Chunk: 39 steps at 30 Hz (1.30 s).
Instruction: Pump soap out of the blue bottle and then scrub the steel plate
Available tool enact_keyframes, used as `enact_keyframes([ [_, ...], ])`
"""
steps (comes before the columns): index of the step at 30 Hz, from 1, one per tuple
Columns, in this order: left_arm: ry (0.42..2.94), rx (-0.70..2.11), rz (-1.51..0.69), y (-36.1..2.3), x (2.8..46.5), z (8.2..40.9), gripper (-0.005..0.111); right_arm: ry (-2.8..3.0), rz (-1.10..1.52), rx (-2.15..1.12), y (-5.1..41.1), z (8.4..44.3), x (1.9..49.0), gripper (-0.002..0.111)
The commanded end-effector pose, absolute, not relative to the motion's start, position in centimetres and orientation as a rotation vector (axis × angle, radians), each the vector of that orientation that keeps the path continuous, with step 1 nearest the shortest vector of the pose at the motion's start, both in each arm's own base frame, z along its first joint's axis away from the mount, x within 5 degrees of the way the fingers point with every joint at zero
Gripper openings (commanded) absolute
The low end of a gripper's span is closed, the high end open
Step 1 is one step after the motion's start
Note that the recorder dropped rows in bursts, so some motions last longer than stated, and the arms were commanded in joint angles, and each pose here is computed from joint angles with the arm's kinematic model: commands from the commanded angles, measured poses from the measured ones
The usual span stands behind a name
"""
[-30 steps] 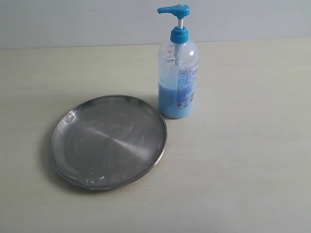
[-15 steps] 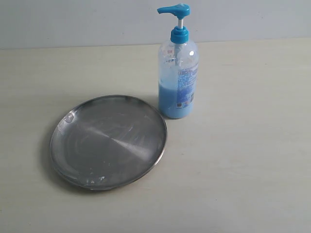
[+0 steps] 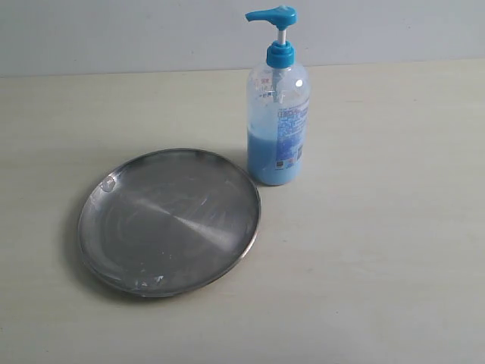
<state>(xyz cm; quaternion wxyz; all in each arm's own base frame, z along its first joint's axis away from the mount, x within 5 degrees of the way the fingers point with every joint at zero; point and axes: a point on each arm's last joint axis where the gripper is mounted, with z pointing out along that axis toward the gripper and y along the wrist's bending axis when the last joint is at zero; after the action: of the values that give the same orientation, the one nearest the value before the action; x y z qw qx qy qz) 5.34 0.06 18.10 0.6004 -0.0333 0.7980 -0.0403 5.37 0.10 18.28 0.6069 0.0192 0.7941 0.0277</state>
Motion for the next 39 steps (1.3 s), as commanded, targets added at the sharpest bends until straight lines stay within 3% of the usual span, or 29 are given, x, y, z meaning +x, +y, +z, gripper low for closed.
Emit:
enact_keyframes([
  [1,1.838,-0.073,-0.086,0.1,5.3,18.1,0.0,1.839,0.066,0.049,0.1,19.3,5.6,0.009],
  [19,1.838,-0.073,-0.086,0.1,5.3,18.1,0.0,1.92,0.063,0.051,0.2,24.0,8.1,0.009],
  [39,1.838,-0.073,-0.086,0.1,5.3,18.1,0.0,1.987,0.06,0.052,0.3,30.2,14.4,0.009],
])
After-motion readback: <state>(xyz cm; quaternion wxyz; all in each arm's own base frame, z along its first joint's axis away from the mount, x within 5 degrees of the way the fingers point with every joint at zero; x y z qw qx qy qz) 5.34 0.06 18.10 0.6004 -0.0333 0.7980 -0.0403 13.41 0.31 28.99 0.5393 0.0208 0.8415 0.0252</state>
